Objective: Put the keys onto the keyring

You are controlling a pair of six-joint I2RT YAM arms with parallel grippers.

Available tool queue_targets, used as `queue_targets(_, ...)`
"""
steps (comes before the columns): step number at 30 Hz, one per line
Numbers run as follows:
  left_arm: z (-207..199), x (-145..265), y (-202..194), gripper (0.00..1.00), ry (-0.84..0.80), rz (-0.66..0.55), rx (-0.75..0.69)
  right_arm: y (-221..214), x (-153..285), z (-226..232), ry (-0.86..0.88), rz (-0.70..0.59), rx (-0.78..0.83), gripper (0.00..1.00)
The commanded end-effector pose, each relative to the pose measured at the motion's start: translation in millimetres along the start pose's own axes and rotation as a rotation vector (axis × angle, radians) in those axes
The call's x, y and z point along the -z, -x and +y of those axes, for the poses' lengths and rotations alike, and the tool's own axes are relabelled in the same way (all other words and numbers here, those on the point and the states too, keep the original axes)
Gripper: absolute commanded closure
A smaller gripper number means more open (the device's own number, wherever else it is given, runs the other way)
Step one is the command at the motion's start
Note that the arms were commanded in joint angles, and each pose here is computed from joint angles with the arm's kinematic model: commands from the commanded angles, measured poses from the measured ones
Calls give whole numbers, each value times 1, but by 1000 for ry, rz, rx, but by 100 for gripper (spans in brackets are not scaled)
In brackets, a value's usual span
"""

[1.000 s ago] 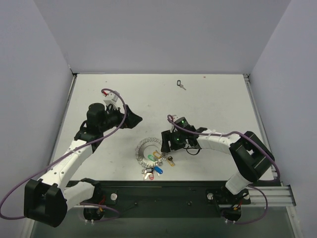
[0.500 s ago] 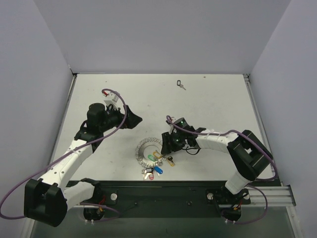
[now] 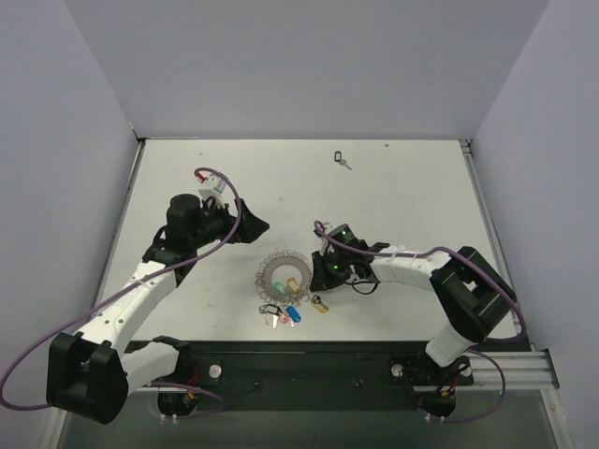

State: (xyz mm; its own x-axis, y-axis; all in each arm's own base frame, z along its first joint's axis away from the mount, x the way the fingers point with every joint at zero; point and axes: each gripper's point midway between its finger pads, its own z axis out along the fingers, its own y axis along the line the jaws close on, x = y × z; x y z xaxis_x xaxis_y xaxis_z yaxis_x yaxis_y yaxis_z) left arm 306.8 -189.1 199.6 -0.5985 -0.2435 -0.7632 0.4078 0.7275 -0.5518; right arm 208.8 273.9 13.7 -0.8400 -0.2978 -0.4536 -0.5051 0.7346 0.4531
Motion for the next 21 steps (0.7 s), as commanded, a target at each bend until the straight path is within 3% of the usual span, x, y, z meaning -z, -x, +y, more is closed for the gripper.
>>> queue_targets(1, -5, 4, 12, 2, -3, -42, -27, 51, 12, 7, -37, -143, 22, 100)
queue_targets(9, 1, 9, 8, 3, 35, -32, -30, 124, 52, 4, -73, -367, -7, 100)
queue_targets(16, 7, 8, 4, 2, 58, -23, -24, 89, 35, 13, -10, -244, -5, 99)
queue_targets(18, 9, 7, 2, 3, 64, -21, -18, 76, 31, 24, 11, -219, 12, 87)
queue_targets(19, 10, 6, 0, 3, 67, -18, -16, 66, 28, 25, 17, -203, 11, 77)
queue_targets(20, 12, 6, 0, 2, 73, -16, -9, 61, 28, 30, 25, -197, 23, 61)
queue_targets(21, 12, 5, 0, 3, 71, -17, -10, 61, 32, 32, 27, -210, 24, 54)
